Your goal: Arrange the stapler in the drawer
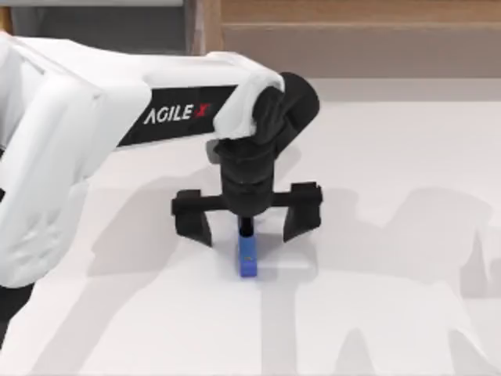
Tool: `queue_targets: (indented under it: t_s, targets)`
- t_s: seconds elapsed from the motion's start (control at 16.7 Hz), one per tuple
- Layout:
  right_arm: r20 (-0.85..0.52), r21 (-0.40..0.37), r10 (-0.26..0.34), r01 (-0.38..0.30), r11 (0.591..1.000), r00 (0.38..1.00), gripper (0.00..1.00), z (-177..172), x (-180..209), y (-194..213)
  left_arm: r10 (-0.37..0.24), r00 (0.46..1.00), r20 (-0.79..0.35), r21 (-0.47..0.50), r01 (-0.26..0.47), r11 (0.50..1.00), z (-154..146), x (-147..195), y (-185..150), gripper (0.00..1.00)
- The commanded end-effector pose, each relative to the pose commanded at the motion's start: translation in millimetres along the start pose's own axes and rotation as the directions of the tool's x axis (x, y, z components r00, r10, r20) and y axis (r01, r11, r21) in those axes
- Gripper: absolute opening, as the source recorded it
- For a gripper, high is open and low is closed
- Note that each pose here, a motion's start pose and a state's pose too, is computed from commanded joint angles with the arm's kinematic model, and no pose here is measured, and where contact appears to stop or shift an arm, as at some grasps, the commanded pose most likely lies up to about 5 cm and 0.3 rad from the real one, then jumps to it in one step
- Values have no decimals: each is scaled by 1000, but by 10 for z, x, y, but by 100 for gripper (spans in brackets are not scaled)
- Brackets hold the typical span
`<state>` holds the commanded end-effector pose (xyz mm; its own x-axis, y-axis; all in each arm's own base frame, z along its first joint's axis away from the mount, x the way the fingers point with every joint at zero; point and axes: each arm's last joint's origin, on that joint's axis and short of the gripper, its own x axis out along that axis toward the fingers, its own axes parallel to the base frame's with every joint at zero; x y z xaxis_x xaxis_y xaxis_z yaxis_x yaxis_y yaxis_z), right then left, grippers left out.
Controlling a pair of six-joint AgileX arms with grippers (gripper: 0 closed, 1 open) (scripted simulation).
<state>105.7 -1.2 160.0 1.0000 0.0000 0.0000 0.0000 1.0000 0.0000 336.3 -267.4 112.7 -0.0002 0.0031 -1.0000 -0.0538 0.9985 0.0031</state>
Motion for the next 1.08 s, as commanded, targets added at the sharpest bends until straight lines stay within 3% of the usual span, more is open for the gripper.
queue_targets:
  t_s: [0.78, 1.08]
  targets:
    - [0, 0, 0, 0, 1000, 1000, 100, 0, 0, 0, 0, 1000, 0, 0, 0, 1000, 0, 0, 0, 2]
    - [0, 0, 0, 0, 1000, 1000, 100, 0, 0, 0, 0, 1000, 0, 0, 0, 1000, 0, 0, 0, 0]
